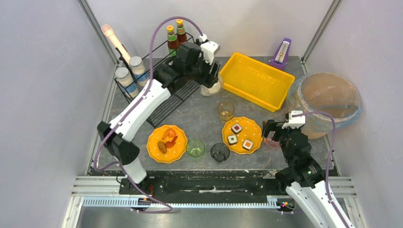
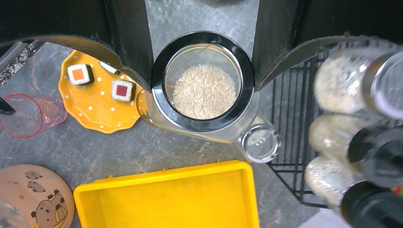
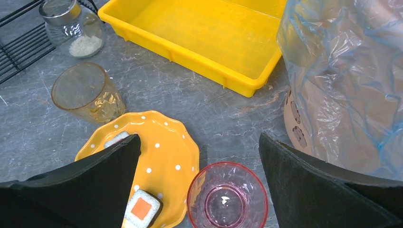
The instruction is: Clear the kitchen counter
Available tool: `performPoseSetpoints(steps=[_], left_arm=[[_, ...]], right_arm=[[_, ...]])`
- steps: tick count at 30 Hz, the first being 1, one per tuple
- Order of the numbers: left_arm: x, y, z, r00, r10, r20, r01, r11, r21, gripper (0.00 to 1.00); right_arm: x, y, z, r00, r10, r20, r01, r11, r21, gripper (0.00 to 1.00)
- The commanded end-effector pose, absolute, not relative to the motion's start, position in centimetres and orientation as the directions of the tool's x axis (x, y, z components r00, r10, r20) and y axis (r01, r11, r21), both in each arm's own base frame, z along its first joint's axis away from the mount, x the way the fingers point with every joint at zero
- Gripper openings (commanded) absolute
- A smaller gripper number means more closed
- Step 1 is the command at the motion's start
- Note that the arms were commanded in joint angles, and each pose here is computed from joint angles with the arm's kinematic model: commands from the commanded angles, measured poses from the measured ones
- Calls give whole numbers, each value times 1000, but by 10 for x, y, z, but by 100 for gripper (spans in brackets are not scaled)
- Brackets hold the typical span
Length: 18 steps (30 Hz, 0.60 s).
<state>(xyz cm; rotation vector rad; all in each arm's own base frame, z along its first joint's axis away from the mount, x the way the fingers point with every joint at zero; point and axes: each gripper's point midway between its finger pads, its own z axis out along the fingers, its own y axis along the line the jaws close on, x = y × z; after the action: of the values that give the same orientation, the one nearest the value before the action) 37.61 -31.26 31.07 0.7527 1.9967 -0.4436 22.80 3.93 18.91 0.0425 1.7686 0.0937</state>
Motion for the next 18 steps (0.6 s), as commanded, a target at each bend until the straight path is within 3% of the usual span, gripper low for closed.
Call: performPoseSetpoints(steps=[1,10,18], left_arm=[[355,-260,352,-347,344,-872,612,788,67,26],[345,-149,358,-363,345,-866,502,855,130,25],[373,-96,348,-357,357,-863,482,862,157,25]], right_arm=[[231,46,208,-142,102,-985,-59,992,111,98],[236,62,210,-147,104,-984,-133,983,124,98],[242,74,211,-151,108,-983,-179,975,135,98]])
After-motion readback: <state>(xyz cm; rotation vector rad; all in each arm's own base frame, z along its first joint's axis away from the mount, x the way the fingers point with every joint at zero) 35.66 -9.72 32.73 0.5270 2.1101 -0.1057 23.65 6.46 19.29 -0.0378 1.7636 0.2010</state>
